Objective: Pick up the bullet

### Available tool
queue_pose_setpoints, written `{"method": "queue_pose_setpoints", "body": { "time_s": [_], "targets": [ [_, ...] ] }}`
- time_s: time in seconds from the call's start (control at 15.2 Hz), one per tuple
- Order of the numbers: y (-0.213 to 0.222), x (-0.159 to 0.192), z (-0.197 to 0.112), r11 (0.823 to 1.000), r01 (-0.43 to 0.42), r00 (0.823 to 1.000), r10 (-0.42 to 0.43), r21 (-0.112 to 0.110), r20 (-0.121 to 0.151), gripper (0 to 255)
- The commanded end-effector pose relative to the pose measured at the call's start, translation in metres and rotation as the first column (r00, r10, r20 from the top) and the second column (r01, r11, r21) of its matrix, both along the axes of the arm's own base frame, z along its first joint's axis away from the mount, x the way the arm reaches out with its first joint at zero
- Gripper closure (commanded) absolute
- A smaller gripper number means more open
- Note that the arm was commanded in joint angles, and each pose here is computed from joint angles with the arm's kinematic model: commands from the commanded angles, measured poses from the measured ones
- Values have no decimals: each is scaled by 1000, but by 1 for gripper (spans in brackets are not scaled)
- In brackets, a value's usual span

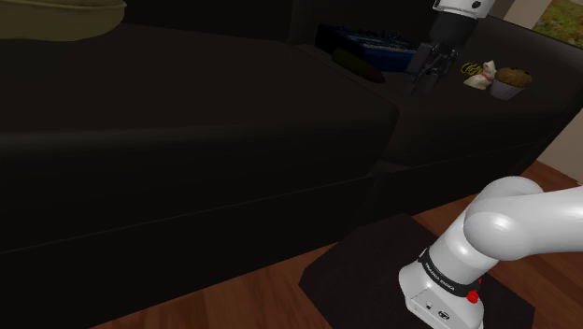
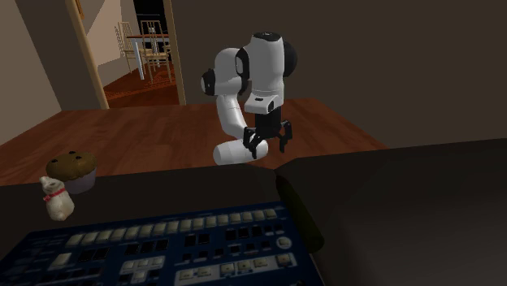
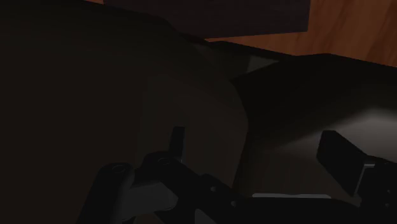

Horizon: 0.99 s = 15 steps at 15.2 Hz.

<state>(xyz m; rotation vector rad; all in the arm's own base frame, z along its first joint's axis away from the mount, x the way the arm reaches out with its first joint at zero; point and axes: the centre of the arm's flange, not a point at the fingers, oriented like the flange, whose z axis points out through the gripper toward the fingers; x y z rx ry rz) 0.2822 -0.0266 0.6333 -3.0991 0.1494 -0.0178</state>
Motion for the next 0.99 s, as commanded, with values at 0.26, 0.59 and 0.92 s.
{"method": "queue_pose_setpoints", "body": {
  "time_s": [0.26, 0.59, 0.92],
  "targets": [
    [-8, 49, 10, 999, 32, 999, -32, -15, 12, 0],
    [-19, 109, 23, 997, 73, 997, -72, -33, 29, 0],
    [-33, 169, 37, 992, 114, 993, -112, -50, 46, 0]
  ]
}}
